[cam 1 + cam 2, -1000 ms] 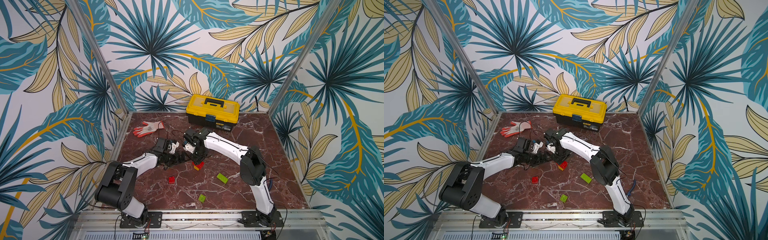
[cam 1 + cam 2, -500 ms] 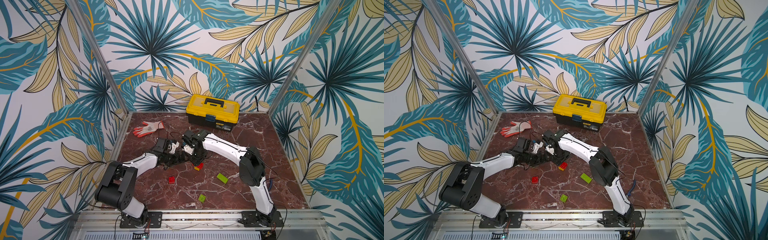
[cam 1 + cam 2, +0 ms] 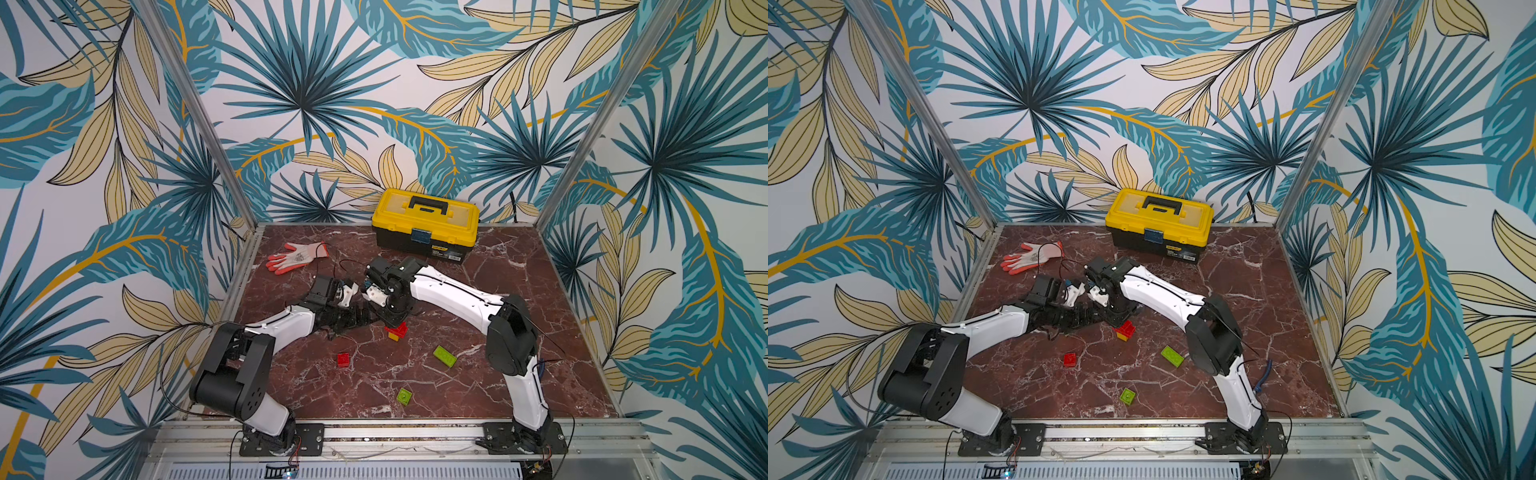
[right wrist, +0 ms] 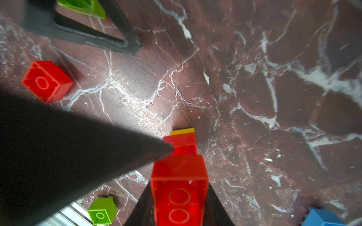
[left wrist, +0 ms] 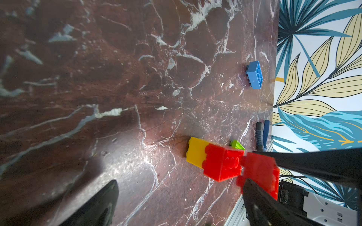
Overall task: Assemble a carrot with lego
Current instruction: Assemble the lego brick with the lego brick.
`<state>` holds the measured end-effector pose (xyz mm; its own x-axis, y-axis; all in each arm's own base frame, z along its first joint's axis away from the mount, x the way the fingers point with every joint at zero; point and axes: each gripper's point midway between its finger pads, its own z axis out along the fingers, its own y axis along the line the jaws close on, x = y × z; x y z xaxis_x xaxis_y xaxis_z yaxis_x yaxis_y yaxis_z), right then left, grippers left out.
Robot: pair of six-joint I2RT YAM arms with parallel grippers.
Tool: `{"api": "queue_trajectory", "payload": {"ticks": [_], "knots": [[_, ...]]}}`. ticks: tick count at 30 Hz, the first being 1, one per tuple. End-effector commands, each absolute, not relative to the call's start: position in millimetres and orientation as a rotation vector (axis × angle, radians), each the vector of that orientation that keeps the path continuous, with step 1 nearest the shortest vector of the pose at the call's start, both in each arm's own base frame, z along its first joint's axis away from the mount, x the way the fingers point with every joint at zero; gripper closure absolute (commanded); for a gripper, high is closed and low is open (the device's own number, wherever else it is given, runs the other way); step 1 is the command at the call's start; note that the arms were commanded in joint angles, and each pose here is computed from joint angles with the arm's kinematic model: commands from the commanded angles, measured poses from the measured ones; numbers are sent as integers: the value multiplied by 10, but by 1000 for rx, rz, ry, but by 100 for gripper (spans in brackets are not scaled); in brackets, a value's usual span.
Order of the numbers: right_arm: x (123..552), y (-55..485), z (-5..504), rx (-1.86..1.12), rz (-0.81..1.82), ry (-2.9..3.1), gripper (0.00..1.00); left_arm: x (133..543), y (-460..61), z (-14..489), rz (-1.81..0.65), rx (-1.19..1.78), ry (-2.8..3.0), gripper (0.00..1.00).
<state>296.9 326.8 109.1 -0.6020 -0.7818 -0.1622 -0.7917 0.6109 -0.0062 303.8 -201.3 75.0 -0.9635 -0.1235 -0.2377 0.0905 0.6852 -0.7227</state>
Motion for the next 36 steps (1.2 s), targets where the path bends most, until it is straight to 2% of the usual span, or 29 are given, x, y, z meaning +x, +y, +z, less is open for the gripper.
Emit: {"api": "queue_trajectory", "payload": {"ticks": [1, 8, 19, 36], "knots": [[2949, 3210, 1162, -1379, 73, 2630, 67, 3031, -2008, 739, -1162, -21, 2621, 1], [2913, 3188, 1043, -1422, 68, 2634, 68, 3026, -1874, 695, -1155, -115, 2629, 0], [2934, 3198, 922, -1445, 80, 2638, 68, 2971, -1841, 795, -1325, -135, 2548, 1], [2889, 3183, 732, -1482, 85, 2680, 69, 2970, -1841, 738, -1325, -137, 2559, 1]]}}
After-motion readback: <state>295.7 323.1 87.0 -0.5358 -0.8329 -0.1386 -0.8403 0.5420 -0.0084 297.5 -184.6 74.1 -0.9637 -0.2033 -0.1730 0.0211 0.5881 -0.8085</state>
